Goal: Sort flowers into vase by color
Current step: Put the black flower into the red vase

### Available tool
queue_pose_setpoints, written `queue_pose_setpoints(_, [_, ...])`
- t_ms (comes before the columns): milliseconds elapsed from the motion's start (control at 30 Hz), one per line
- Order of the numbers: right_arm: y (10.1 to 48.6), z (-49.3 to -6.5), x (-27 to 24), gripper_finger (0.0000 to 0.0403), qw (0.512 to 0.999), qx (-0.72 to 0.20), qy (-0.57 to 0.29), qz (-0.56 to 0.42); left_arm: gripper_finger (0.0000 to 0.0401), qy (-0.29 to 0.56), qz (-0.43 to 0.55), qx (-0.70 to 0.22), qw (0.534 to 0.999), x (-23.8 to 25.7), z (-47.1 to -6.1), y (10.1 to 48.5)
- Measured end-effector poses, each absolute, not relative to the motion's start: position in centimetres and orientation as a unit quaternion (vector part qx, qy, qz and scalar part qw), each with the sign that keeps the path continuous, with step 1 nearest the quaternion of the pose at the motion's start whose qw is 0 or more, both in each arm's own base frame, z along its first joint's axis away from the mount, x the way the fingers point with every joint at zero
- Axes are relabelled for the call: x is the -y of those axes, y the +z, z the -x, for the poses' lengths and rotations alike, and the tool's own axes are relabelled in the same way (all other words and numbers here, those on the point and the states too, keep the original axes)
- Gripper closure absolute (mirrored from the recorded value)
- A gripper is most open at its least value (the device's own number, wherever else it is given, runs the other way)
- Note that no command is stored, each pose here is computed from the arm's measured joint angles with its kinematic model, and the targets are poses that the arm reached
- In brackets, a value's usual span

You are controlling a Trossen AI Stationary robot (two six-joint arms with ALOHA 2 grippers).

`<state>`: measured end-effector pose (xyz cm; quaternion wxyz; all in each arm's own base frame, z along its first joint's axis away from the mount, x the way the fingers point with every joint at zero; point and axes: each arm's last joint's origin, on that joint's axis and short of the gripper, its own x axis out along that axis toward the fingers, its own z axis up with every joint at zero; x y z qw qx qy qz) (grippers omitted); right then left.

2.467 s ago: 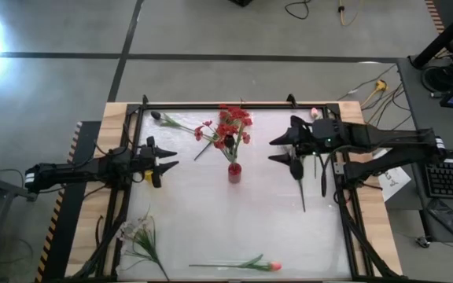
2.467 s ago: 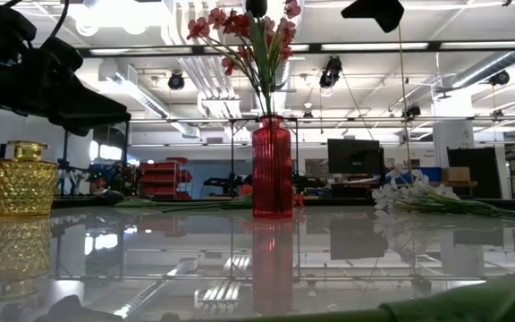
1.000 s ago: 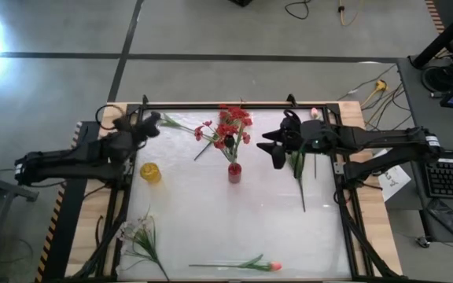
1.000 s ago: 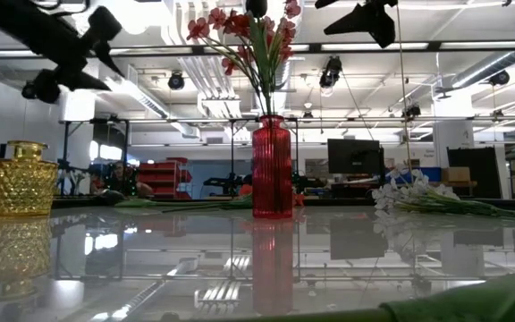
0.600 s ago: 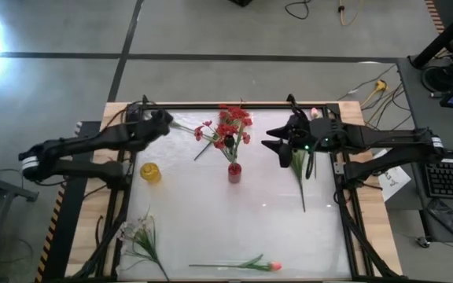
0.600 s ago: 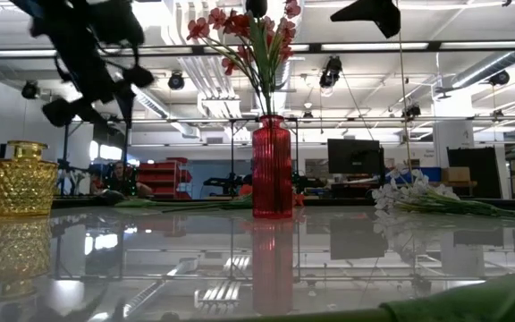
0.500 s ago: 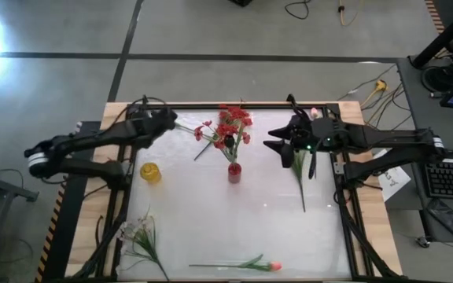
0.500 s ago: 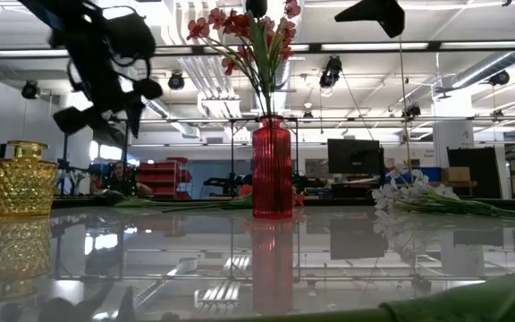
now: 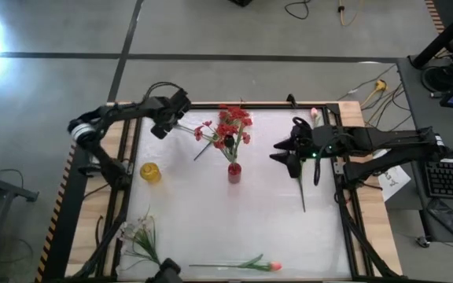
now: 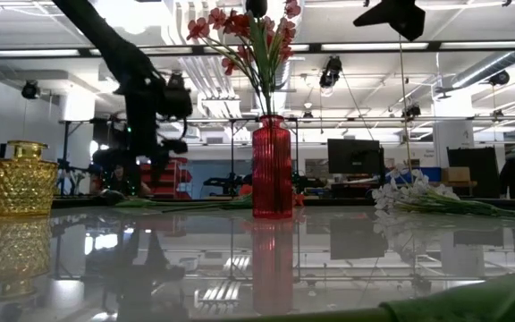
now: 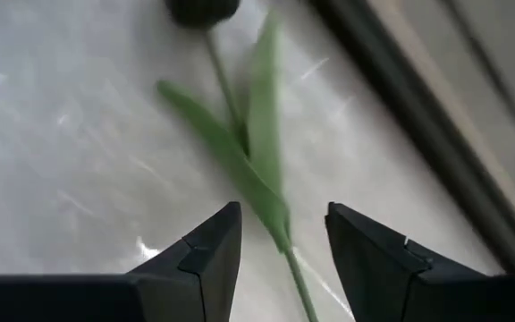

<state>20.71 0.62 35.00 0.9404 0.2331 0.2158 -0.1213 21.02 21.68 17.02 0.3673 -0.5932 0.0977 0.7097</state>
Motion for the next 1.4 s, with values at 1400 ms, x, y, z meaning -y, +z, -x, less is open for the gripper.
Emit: queue_pose_setpoints(1400, [37.1, -20.4, -0.5, 0.0181, 0.959, -0.186, -0.118, -0.178, 0.0401, 0.546, 0.399, 0.017, 0.737, -18.0, -23.9, 31.1])
